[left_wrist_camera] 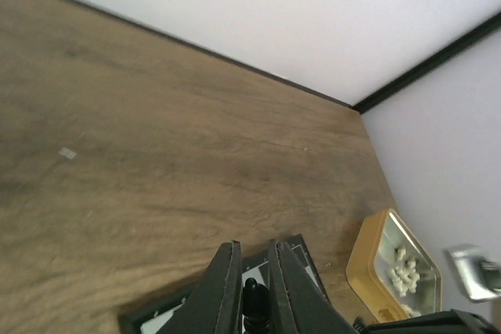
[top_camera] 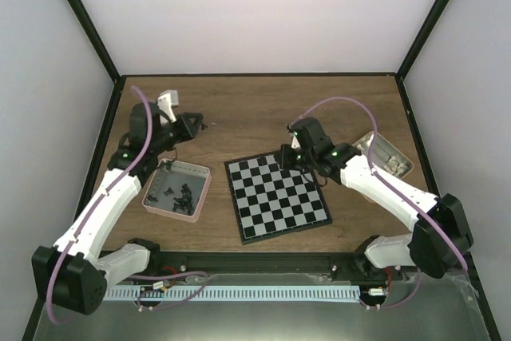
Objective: Set up the chess pieces on the board
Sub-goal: Place the chess piece on the chessboard, then move the chess piece to the chessboard.
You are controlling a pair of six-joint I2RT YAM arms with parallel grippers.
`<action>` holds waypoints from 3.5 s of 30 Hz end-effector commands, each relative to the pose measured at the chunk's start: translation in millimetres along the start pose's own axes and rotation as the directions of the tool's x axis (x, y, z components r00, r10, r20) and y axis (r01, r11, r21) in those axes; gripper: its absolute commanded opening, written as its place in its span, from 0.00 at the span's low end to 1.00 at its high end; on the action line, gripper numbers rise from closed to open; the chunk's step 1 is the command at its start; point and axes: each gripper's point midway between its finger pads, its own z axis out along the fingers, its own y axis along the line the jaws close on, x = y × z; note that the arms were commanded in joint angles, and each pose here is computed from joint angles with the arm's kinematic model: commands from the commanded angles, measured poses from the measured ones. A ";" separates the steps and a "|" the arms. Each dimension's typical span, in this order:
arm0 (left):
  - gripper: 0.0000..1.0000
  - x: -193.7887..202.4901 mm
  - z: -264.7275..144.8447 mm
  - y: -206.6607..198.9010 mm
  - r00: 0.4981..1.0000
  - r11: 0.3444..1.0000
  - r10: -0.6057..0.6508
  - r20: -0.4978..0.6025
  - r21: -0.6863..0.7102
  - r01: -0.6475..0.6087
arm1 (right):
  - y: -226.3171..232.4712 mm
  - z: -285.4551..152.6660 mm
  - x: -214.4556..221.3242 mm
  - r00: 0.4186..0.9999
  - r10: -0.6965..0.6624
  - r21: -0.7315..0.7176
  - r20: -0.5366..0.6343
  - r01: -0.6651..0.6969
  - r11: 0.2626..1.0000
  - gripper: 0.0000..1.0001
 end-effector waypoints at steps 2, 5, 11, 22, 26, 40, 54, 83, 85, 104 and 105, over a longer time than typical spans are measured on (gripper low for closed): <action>0.04 -22.7 7.5 -63.0 0.935 0.932 0.345 0.086 0.089 -0.352 | -74.7 -1.4 53.6 0.970 -0.032 0.288 -0.240 0.102 0.952 0.07; 0.04 -23.6 6.3 -76.4 0.901 0.897 0.423 0.095 0.098 -0.431 | -97.6 5.3 65.9 0.943 -0.015 0.389 -0.333 0.152 0.908 0.07; 0.05 -18.7 -6.8 -72.9 0.895 0.893 0.429 0.121 0.094 -0.441 | -107.7 19.8 78.2 0.889 -0.010 0.409 -0.457 0.221 0.885 0.07; 0.08 -16.5 -21.8 -87.1 0.897 0.885 0.415 0.152 0.164 -0.437 | -104.6 30.6 65.0 0.897 0.022 0.443 -0.441 0.197 0.875 0.35; 0.08 -13.6 -21.1 -86.7 0.901 0.886 0.408 0.146 0.174 -0.429 | -101.6 29.4 64.0 0.919 0.043 0.438 -0.392 0.146 0.887 0.34; 0.08 -11.6 -21.1 -85.3 0.905 0.889 0.401 0.145 0.176 -0.422 | -115.1 37.6 71.8 0.930 0.060 0.477 -0.362 0.130 0.869 0.23; 0.08 -8.4 -17.4 -82.2 0.908 0.892 0.395 0.136 0.177 -0.415 | -120.9 47.1 30.2 0.978 0.022 0.545 -0.206 0.096 0.833 0.06; 0.08 -2.3 -7.5 -76.2 0.916 0.899 0.386 0.106 0.178 -0.400 | -150.5 73.2 -43.5 0.993 0.099 0.469 0.070 -0.121 0.875 0.09; 0.08 -2.4 -7.5 -76.4 0.916 0.899 0.387 0.107 0.178 -0.400 | -151.9 72.9 -41.6 0.992 0.107 0.475 0.067 -0.126 0.871 0.10; 0.08 -1.0 -6.4 -76.0 0.918 0.900 0.384 0.101 0.181 -0.396 | -156.0 69.9 -35.2 0.989 0.143 0.508 0.035 -0.141 0.850 0.18; 0.08 -1.4 -6.5 -76.0 0.918 0.900 0.384 0.102 0.181 -0.396 | -154.6 69.9 -36.9 0.990 0.139 0.504 0.039 -0.140 0.852 0.20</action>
